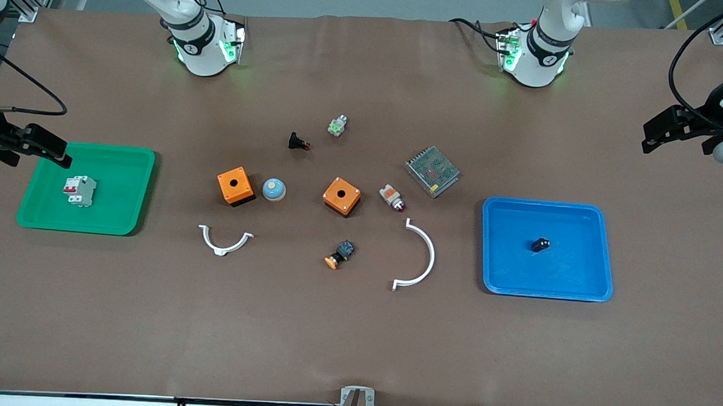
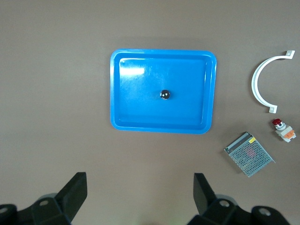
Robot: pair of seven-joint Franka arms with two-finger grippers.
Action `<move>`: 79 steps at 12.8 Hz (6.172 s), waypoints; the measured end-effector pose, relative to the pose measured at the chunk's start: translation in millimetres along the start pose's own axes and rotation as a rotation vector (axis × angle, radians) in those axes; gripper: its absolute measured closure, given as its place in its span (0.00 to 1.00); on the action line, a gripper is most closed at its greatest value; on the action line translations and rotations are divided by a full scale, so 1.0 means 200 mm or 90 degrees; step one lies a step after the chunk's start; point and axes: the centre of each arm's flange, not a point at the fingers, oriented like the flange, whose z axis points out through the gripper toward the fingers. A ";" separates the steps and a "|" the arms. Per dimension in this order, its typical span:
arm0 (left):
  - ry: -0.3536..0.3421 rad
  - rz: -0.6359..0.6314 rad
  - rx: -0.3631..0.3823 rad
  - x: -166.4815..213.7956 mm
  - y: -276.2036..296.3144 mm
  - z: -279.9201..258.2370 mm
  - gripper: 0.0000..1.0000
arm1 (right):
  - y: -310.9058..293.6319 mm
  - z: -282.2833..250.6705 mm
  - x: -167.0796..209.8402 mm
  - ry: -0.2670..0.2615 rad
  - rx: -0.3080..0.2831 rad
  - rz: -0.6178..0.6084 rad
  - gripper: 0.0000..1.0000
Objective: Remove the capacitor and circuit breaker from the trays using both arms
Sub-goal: 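Reach the left gripper to the capacitor while the right gripper reaches the breaker, then grasp the black capacitor with the left gripper while the right gripper grasps the breaker, then carry the capacitor with the left gripper beside the white arc and release, then withdraw the left gripper while the right gripper carries the breaker to mid-table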
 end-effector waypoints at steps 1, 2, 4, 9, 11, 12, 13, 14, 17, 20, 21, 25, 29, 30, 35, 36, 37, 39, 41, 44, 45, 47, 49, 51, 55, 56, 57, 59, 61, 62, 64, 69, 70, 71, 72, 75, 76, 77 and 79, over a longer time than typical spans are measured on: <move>0.000 0.000 0.000 0.00 0.00 0.00 0.00 | 0.00 0.00 -0.01 0.000 0.001 0.000 0.00; -0.001 0.000 0.000 0.00 0.00 0.00 0.00 | 0.00 0.00 -0.01 0.000 0.001 0.000 0.00; -0.010 0.014 0.000 0.03 -0.02 0.05 0.00 | 0.00 0.00 -0.02 -0.005 0.001 0.000 0.00; -0.065 -0.003 0.000 0.37 -0.17 0.61 0.00 | 0.02 0.02 -0.01 -0.009 0.000 0.003 0.00; -0.088 -0.014 -0.002 0.49 -0.23 0.90 0.00 | 0.08 0.13 0.02 -0.031 -0.003 0.019 0.00; -0.096 -0.013 -0.003 0.53 -0.23 1.02 0.00 | 0.15 0.22 0.06 -0.039 -0.006 0.033 0.00; -0.099 -0.011 -0.004 0.55 -0.20 1.13 0.00 | 0.22 0.32 0.10 -0.046 -0.009 0.045 0.00; -0.100 -0.010 -0.004 0.56 -0.16 1.24 0.00 | 0.28 0.42 0.14 -0.052 -0.012 0.050 0.00; -0.099 -0.009 -0.006 0.51 -0.10 1.55 0.05 | 0.41 0.69 0.21 -0.084 -0.021 0.059 0.00; -0.102 -0.010 -0.014 0.44 -0.08 1.79 0.16 | 0.64 0.92 0.21 -0.118 -0.022 0.083 0.00; -0.109 -0.013 -0.025 0.43 -0.06 1.86 0.16 | 0.73 1.00 0.21 -0.118 -0.024 0.087 0.00; -0.122 -0.011 -0.044 0.42 0.08 2.00 0.25 | 1.07 1.24 0.19 -0.114 -0.052 0.085 0.00; -0.120 -0.015 -0.047 0.42 0.12 2.11 0.30 | 1.32 1.48 0.06 -0.168 -0.034 0.052 0.00; -0.122 -0.015 -0.047 0.42 0.12 2.13 0.31 | 1.35 1.54 0.02 -0.182 -0.027 0.048 0.00; -0.124 -0.015 -0.048 0.42 0.12 2.23 0.44 | 1.32 1.73 -0.10 -0.229 -0.006 0.045 0.00; -0.125 -0.015 -0.048 0.42 0.12 2.24 0.54 | 1.32 1.74 -0.11 -0.225 -0.008 0.038 0.00; -0.125 -0.015 -0.048 0.42 0.13 2.24 0.54 | 1.32 1.75 -0.11 -0.216 -0.013 0.027 0.00; -0.117 -0.015 -0.049 0.43 0.13 2.25 0.60 | 1.33 1.78 -0.11 -0.204 -0.023 0.017 0.00; -0.113 -0.020 -0.049 0.43 0.15 2.24 0.66 | 1.33 1.81 -0.14 -0.207 -0.024 0.016 0.00; -0.083 -0.037 -0.047 0.48 0.34 2.12 0.66 | 1.33 1.86 -0.18 -0.219 -0.019 0.015 0.00; -0.063 -0.041 -0.048 0.50 0.47 2.03 0.66 | 1.33 1.87 -0.19 -0.222 -0.020 0.013 0.00; -0.034 -0.044 -0.052 0.52 0.71 1.86 0.66 | 1.33 1.89 -0.21 -0.226 -0.023 0.009 0.00; -0.022 -0.055 -0.056 0.53 0.92 1.72 0.66 | 1.33 1.92 -0.22 -0.227 -0.023 0.008 0.02; -0.022 -0.081 -0.056 0.49 1.13 1.69 0.66 | 1.32 1.97 -0.24 -0.232 -0.022 0.007 0.16; -0.049 -0.142 -0.044 0.36 1.57 1.88 0.66 | 1.31 2.01 -0.25 -0.253 -0.015 0.011 0.51; -0.052 -0.158 -0.043 0.34 1.67 1.92 0.66 | 1.31 1.99 -0.24 -0.260 -0.012 0.013 0.61; -0.053 -0.176 -0.042 0.32 1.75 1.95 0.66 | 1.31 1.95 -0.22 -0.268 -0.009 0.013 0.60; -0.051 -0.201 -0.045 0.30 1.90 2.01 0.66 | 1.30 1.81 -0.13 -0.275 -0.005 0.010 0.60; -0.032 -0.217 -0.064 0.30 1.98 2.08 0.66 | 1.21 1.59 0.04 -0.262 -0.003 -0.012 0.60; -0.020 -0.227 -0.076 0.30 2.01 2.12 0.66 | 1.11 1.46 0.14 -0.248 -0.002 -0.034 0.60; -0.007 -0.237 -0.091 0.30 2.04 2.17 0.66 | 0.78 1.25 0.33 -0.208 -0.007 -0.092 0.60; 0.009 -0.227 -0.096 0.30 2.08 2.12 0.28 | -0.23 1.20 0.46 -0.176 0.005 -0.071 0.60; 0.017 -0.229 -0.098 0.33 2.07 2.07 0.17 | -0.43 1.20 0.45 -0.174 0.001 -0.043 0.60; 0.022 -0.226 -0.094 0.36 2.04 2.00 0.06 | -0.64 1.20 0.42 -0.171 0.000 -0.014 0.60; 0.024 -0.221 -0.085 0.40 1.98 1.89 0.00 | -0.86 1.20 0.39 -0.163 -0.001 0.015 0.60; 0.033 -0.199 -0.071 0.53 1.65 1.45 0.00 | -1.41 1.24 0.26 -0.121 -0.011 0.090 0.60; 0.036 -0.192 -0.070 0.56 1.53 1.30 0.00 | -1.53 1.29 0.23 -0.110 -0.012 0.111 0.60; 0.034 -0.188 -0.064 0.56 1.41 1.17 0.00 | -1.61 1.36 0.21 -0.099 -0.010 0.130 0.60; 0.033 -0.174 -0.056 0.56 1.19 0.94 0.00 | -1.70 1.54 0.21 -0.084 -0.008 0.157 0.60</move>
